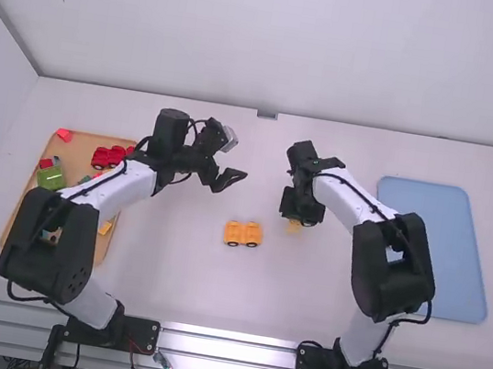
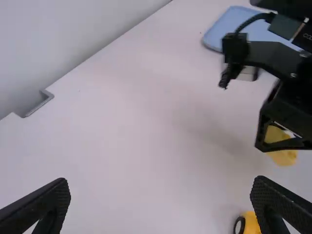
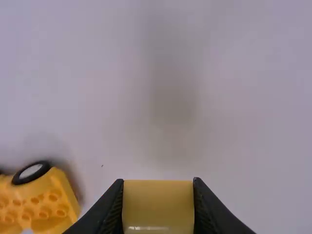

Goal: Assemble lego blocks to make yellow taxi

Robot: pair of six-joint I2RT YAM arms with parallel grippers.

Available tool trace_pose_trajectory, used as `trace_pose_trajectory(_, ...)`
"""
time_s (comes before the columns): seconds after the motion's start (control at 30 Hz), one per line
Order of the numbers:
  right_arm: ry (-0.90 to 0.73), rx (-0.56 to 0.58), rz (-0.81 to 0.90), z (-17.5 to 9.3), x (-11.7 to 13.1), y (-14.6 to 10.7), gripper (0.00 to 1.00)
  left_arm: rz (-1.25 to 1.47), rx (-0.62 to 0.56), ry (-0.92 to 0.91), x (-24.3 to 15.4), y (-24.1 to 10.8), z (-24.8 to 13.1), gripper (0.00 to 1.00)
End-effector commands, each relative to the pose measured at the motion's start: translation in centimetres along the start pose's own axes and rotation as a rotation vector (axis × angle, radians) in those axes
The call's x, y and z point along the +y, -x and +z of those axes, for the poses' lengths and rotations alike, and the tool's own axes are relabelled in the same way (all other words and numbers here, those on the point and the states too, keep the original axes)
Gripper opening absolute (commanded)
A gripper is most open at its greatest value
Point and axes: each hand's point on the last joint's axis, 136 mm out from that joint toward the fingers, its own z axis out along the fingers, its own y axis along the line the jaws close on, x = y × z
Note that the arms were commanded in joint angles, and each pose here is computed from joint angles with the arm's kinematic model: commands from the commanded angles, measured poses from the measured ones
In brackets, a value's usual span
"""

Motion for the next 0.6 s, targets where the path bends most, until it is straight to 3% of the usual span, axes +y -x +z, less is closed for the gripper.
trace_pose_trajectory(0.0,-0.001,0.018,0.389,0.1,-0.2,-1.1,0.0,-0.01,0.02,0.023,0.5,-0.7,0.0,0.99)
trace_pose_trajectory(0.4,-0.008,0.18,1.202,1.7,-0.3,-4.2,0.0,-0.035,0.039,0.011,0.2,-1.2,0.0,0.99)
trace_pose_trajectory(0.57,0.075,0.205,1.247,3.3,0.7,-4.3,0.0,-0.041,0.046,0.009,0.2,-1.4,0.0,0.99)
